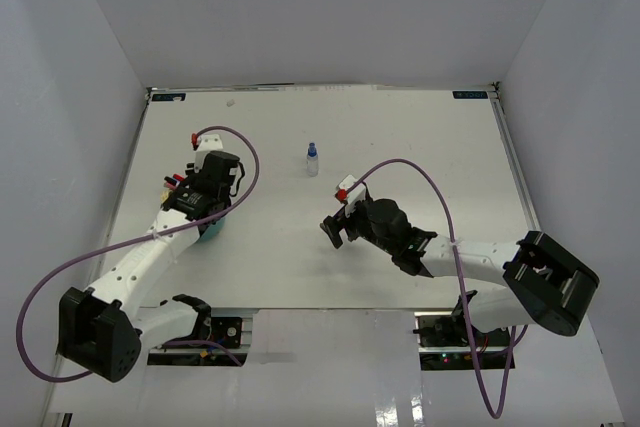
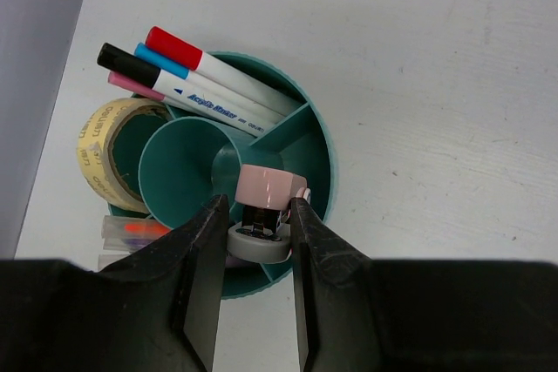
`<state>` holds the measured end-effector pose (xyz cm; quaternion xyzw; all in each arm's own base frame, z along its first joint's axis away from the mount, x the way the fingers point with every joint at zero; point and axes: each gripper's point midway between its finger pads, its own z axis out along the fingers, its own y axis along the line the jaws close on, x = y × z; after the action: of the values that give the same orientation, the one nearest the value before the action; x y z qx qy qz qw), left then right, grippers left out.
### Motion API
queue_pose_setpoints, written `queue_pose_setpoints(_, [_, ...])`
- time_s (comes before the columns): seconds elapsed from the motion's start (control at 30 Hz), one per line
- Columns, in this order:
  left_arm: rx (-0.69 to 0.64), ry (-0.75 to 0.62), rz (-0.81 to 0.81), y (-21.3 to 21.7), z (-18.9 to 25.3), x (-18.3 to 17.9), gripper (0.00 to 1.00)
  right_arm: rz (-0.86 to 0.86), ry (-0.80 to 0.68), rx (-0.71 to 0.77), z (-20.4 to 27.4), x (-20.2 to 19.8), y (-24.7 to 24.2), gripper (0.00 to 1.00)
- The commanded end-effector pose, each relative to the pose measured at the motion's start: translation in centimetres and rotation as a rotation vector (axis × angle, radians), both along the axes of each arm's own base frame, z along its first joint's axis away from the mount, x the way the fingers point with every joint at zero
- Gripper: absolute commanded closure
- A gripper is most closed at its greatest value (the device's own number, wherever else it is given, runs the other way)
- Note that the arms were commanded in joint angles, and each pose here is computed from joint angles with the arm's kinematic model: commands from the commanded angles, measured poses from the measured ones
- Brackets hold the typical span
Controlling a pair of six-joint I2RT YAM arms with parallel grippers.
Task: Sort the stationery into containers
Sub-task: Place the stapler in the storage box.
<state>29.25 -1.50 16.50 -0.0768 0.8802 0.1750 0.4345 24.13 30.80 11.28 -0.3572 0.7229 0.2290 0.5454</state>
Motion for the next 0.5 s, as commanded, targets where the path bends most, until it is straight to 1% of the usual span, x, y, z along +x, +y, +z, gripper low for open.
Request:
queue_pose_setpoints(0.0, [-0.004, -0.004, 0.021, 0.3, -0.4, 0.0, 0.84, 0.008, -0.026, 0.029, 1.2, 0.4, 0.8, 0.1])
queue_pose_setpoints(0.07, [-0.004, 0.01, 0.023, 0.2, -0.9, 0.0, 0.77, 0.006, -0.025, 0.028, 1.2, 0.4, 0.8, 0.1])
queue_pose_setpoints(0.17, [-0.008, 0.025, 0.023, 0.2, -1.5, 0.0, 0.71, 0.01, -0.024, 0.025, 1.1, 0.4, 0.8, 0.1])
queue_pose_setpoints(0.2, [-0.011, 0.024, 0.023, 0.1, -1.5, 0.0, 0.65, 0.011, -0.023, 0.025, 1.1, 0.4, 0.9, 0.1])
queue_pose_setpoints(0.27, [-0.016, 0.019, 0.02, 0.1, -1.4, 0.1, 0.6, 0.014, -0.022, 0.024, 1.1, 0.3, 0.9, 0.1])
queue_pose_setpoints(0.3, [-0.019, 0.015, 0.021, 0.1, -1.3, 0.2, 0.56, 0.016, -0.021, 0.023, 1.0, 0.3, 1.0, 0.1])
queue_pose_setpoints(0.47, [-0.028, 0.01, 0.014, -0.1, -1.2, 0.3, 0.44, 0.021, -0.018, 0.023, 1.0, 0.3, 1.1, 0.1])
